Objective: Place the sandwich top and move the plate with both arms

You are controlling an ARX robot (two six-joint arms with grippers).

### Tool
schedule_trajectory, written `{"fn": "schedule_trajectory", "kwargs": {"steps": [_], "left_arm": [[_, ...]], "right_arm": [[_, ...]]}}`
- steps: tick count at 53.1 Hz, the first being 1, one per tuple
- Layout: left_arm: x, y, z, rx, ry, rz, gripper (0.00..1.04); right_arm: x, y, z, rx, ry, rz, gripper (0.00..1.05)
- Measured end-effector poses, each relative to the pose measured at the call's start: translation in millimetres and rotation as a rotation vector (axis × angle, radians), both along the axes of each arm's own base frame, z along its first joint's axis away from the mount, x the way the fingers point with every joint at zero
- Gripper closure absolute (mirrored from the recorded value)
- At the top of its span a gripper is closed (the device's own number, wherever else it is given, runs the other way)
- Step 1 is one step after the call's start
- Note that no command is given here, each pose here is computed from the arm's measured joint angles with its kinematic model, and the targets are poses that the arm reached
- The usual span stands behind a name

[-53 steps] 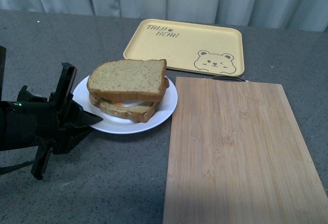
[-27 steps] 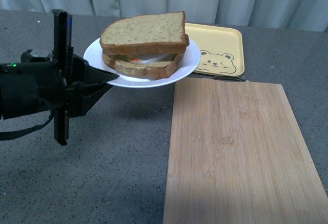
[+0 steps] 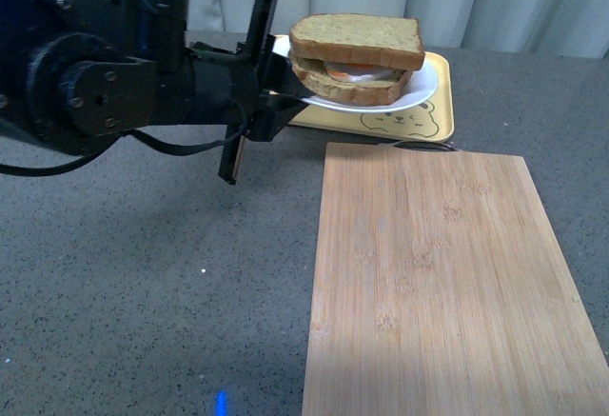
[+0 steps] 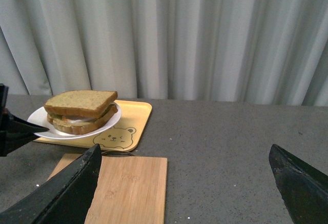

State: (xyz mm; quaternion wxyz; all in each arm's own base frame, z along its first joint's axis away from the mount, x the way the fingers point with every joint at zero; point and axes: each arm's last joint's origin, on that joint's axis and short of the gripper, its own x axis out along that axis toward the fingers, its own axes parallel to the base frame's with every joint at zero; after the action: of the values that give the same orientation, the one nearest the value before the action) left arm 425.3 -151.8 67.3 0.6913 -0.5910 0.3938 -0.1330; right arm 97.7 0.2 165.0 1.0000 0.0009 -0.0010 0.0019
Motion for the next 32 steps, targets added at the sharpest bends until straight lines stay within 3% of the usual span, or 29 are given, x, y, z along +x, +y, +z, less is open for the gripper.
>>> {"fn": "schedule_trajectory", "kwargs": {"steps": [13, 32], "left_arm": [[31.7, -17.3, -9.1, 0.031, 0.009, -0.005, 1.01], [38.7, -15.3, -22.1, -0.009, -0.02, 0.0, 1.01]], "right_arm": [[0.0, 0.0, 0.0, 0.0, 0.0, 0.0, 0.09], [0.0, 0.0, 0.0, 0.0, 0.0, 0.0, 0.09]]}}
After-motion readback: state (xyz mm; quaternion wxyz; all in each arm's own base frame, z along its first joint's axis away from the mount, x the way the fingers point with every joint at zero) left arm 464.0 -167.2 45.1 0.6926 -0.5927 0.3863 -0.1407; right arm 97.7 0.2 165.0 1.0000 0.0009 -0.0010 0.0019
